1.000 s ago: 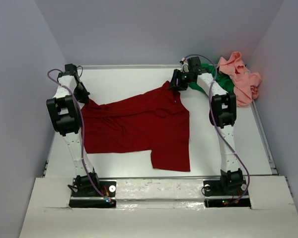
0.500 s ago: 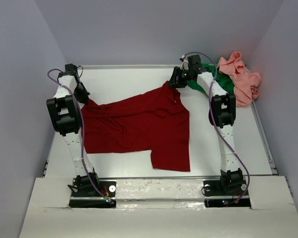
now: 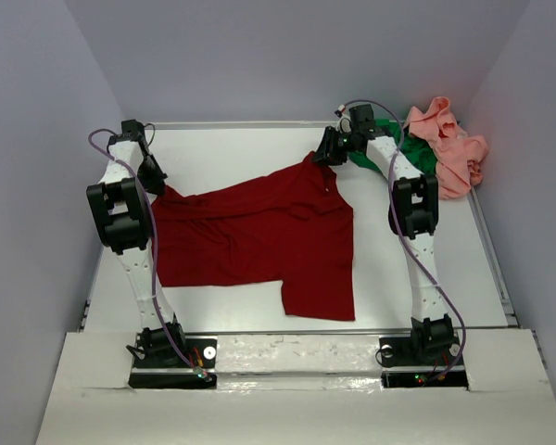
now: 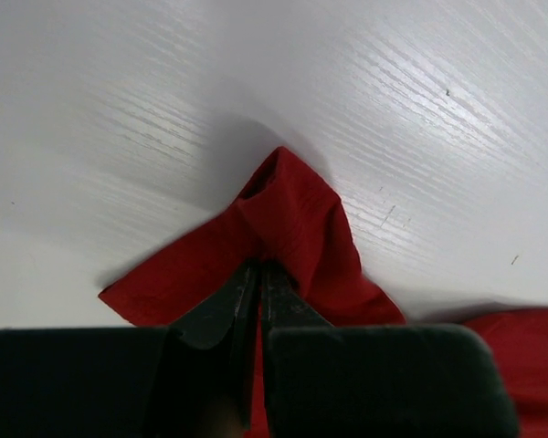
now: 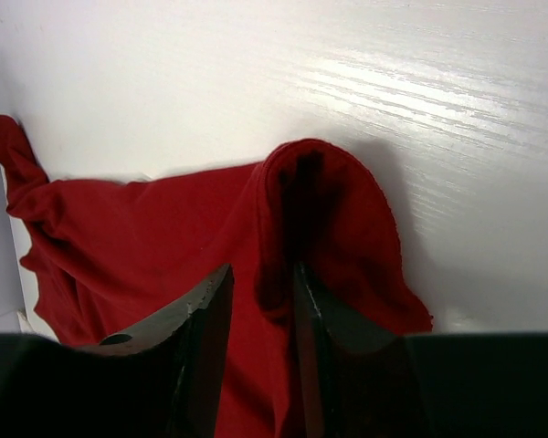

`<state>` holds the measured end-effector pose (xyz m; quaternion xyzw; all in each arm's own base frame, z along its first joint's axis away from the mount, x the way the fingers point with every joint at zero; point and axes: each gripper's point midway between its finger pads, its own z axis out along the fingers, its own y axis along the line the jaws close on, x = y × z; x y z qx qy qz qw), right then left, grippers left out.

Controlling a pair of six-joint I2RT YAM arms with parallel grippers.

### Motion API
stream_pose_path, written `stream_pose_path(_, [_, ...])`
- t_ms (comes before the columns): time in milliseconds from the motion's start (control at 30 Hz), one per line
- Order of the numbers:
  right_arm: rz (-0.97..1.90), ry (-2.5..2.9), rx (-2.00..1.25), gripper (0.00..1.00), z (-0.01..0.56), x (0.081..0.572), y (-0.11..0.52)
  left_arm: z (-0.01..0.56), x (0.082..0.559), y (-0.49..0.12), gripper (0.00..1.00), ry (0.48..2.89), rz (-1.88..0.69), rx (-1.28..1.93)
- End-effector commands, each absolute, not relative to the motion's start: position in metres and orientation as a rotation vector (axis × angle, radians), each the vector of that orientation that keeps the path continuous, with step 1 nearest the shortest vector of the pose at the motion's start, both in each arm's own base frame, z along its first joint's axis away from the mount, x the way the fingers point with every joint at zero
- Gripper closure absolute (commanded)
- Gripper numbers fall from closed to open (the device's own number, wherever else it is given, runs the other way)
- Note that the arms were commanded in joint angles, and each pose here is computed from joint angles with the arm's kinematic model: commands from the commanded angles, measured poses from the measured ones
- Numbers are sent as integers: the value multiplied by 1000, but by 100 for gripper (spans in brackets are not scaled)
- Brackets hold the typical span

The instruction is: Fold and stack the t-shirts

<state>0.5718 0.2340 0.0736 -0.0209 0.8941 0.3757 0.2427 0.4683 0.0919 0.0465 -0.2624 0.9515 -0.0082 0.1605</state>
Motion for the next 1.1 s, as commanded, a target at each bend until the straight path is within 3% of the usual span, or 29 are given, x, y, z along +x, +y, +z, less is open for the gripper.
stream_pose_path(0, [1068,2384,-87,63,83,580,244,75,459,99,85,2690,-3,-736])
stream_pose_path(133, [1076,2386,-78,76,78,581,245,77,456,104,85,2683,3,-750])
stream_pose_path(267, [1083,2380,-70,97,79,584,246,78,452,111,85,2676,11,-767])
stream_pose_path(333, [1069,2379,-66,100,79,585,244,80,450,116,86,2666,16,-782])
stream_pose_path(1067, [830,2318,109,100,101,619,166,86,459,147,87,2593,10,-865])
